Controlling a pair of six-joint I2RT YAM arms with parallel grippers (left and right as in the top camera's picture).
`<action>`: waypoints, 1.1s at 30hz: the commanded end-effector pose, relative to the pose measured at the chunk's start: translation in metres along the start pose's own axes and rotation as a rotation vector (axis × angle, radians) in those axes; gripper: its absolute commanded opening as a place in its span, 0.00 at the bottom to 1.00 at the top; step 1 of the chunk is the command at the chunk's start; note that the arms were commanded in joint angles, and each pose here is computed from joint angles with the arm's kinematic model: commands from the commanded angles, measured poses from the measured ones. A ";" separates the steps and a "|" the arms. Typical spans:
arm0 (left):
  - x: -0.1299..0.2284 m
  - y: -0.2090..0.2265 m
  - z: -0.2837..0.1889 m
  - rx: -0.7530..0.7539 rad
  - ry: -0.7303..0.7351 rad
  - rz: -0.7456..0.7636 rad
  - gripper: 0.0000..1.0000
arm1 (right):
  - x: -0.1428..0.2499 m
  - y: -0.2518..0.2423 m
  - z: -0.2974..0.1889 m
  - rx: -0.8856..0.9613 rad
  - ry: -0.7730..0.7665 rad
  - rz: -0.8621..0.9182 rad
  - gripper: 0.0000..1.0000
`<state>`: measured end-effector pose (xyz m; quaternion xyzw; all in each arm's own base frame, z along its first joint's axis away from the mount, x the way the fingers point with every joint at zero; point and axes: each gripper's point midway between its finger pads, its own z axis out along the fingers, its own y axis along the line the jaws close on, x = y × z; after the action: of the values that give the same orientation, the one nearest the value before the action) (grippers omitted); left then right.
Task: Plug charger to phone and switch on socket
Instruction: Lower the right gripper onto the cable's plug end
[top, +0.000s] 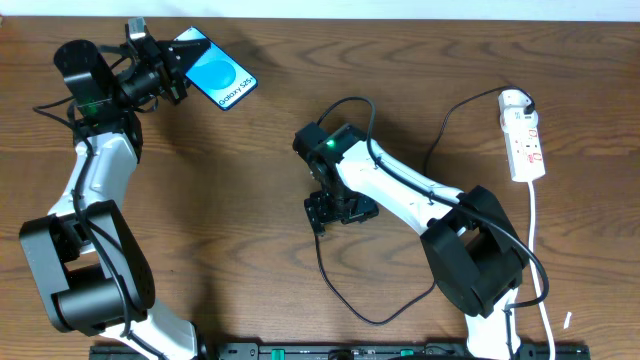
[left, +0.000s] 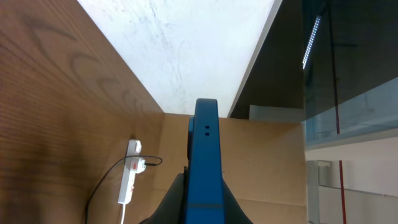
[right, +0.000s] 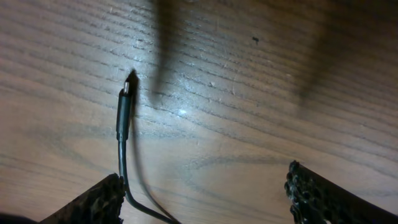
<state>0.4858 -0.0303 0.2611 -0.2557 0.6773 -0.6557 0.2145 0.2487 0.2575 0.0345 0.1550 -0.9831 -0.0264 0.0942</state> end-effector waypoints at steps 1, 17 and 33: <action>0.002 -0.008 -0.001 0.010 0.008 0.036 0.07 | -0.004 0.003 -0.004 0.002 -0.016 -0.067 0.82; 0.001 -0.008 -0.001 0.010 0.001 0.063 0.07 | -0.008 0.000 -0.004 0.026 -0.035 -0.069 0.99; -0.008 -0.009 -0.001 0.009 -0.049 0.114 0.07 | -0.013 0.016 -0.001 0.019 -0.084 0.032 0.99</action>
<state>0.4913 -0.0257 0.2610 -0.2504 0.6802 -0.6433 0.2465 0.2645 0.2633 0.0321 0.1453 -0.9881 -0.0131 0.0485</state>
